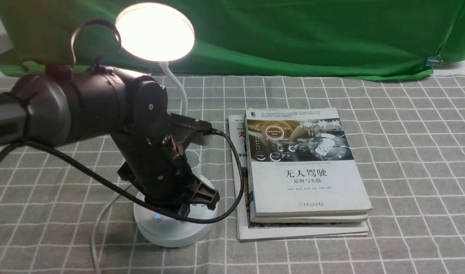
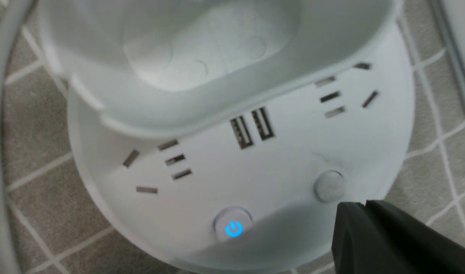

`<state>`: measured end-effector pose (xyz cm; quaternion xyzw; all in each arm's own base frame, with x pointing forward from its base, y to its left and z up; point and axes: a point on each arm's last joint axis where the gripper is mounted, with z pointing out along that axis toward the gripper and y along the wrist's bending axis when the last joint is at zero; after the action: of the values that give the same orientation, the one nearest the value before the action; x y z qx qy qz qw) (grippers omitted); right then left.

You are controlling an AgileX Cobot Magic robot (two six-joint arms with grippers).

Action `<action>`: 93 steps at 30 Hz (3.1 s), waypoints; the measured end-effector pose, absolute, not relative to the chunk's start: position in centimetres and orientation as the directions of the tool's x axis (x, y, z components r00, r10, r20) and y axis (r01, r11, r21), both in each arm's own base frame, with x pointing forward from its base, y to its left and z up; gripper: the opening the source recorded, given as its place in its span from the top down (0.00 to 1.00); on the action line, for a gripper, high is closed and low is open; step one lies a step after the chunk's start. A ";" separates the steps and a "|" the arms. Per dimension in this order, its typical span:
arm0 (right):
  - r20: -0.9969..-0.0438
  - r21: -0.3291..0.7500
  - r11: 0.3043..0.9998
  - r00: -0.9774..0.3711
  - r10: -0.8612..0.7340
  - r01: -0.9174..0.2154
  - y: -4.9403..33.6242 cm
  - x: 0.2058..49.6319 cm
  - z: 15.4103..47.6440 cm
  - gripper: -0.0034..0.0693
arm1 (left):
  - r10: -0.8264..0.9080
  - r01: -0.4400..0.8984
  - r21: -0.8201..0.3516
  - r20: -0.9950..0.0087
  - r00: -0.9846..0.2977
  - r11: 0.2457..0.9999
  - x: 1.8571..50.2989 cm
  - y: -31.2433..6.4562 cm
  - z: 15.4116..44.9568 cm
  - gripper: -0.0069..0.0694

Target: Turn off the desk lamp on the grey coffee tablecloth by hand.

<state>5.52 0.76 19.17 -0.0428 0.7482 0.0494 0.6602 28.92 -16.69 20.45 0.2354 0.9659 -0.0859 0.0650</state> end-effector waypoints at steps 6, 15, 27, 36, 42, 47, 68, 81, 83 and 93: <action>-0.992 0.017 0.991 -0.125 0.001 -0.129 0.8 5.5 19.2 0.90 | 0.441 0.465 -0.134 -0.177 -0.880 0.875 29.1 -16.8 20.3 0.90; -0.992 0.017 0.991 -0.125 0.001 -0.129 0.8 5.5 19.2 0.90 | 0.441 0.463 -0.135 -0.163 -0.883 0.876 29.3 -16.9 19.6 0.90; -0.992 0.017 0.991 -0.125 0.001 -0.129 0.8 5.5 19.2 0.90 | 0.435 0.460 -0.132 -0.182 -0.882 0.878 29.7 -17.1 19.7 0.90; -0.992 0.017 0.991 -0.125 0.001 -0.129 0.8 5.5 19.2 0.90 | 0.372 0.463 -0.184 -0.379 -0.848 0.867 25.4 -15.2 27.0 0.90; -0.992 0.017 0.991 -0.125 0.001 -0.129 0.8 5.5 19.2 0.90 | 0.298 0.430 -0.209 -0.464 -0.834 0.879 19.7 -12.2 26.7 0.90; -0.992 0.017 0.991 -0.125 0.001 -0.129 0.8 5.5 19.2 0.90 | 0.208 0.421 -0.202 -0.638 -0.741 0.884 16.1 -9.8 25.7 0.90; -0.992 0.017 0.991 -0.125 0.001 -0.129 0.8 5.5 19.2 0.90 | 0.278 0.495 0.090 -0.906 -0.320 0.864 10.1 -5.3 22.8 0.89; -0.992 0.017 0.991 -0.123 0.001 -0.129 0.8 5.5 19.2 0.90 | 0.064 0.105 0.057 -0.996 -0.068 0.993 7.7 -0.8 22.0 0.89; -0.992 0.017 0.991 -0.123 0.001 -0.129 0.8 5.5 19.2 0.90 | 0.032 0.010 0.032 -0.999 -0.042 0.999 7.0 -0.1 21.1 0.89; -0.992 0.017 0.991 -0.125 0.001 -0.129 0.8 5.5 19.2 0.90 | -0.042 -0.051 -0.035 -0.988 -0.150 0.998 5.6 0.1 19.0 0.89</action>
<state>5.52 0.76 19.17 -0.0428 0.7482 0.0494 0.6602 5.58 0.14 18.96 -0.0309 0.7584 0.0034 0.6511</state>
